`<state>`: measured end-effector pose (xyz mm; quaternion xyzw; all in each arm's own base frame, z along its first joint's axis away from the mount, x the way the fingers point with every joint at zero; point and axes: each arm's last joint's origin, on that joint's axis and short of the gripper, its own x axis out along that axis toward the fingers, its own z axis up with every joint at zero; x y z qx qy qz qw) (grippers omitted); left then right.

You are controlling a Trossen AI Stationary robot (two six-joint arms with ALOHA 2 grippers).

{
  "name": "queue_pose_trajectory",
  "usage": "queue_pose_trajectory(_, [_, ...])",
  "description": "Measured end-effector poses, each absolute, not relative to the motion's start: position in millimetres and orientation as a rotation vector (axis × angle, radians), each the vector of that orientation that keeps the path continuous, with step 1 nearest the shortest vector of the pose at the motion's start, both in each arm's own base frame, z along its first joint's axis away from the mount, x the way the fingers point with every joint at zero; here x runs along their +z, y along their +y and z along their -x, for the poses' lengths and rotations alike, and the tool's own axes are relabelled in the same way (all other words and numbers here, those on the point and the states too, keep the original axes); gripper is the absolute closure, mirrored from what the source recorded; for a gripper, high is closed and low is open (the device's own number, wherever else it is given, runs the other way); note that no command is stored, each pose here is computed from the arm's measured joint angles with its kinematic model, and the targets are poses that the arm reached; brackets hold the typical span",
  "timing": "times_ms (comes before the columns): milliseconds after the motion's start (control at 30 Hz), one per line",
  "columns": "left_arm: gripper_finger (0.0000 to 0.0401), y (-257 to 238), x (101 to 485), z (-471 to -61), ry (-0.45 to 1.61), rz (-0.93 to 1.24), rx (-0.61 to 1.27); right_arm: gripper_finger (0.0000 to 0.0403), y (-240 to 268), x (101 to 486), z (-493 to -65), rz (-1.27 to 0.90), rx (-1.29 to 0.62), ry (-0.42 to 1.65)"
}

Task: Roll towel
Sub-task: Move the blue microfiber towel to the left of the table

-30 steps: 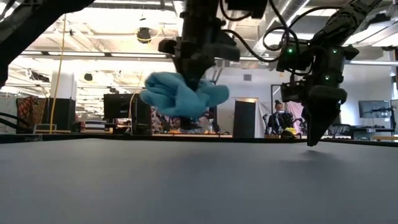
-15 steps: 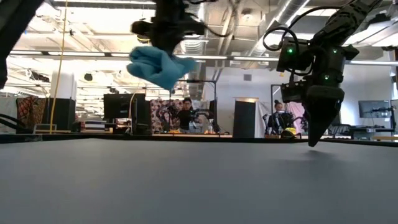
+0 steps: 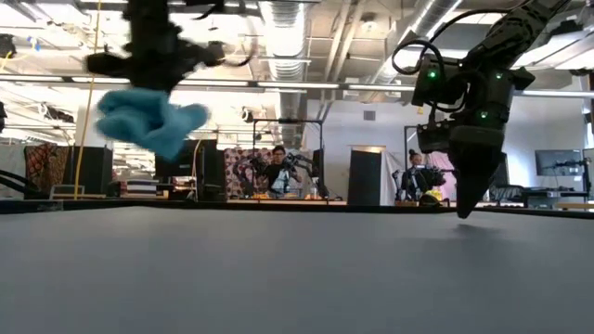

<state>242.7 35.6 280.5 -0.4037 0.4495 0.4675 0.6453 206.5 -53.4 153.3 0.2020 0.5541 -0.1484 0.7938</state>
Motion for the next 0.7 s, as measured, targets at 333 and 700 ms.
queue_pose_trajectory(333, [0.0392,20,219,-174,0.982,1.073,1.127,0.0149,-54,154,-208,-0.55,-0.395,1.153])
queue_pose_trajectory(700, [0.0392,14,183,-155,1.021,1.067,1.086,0.0149,-54,157,-215,-0.716,-0.488,1.049])
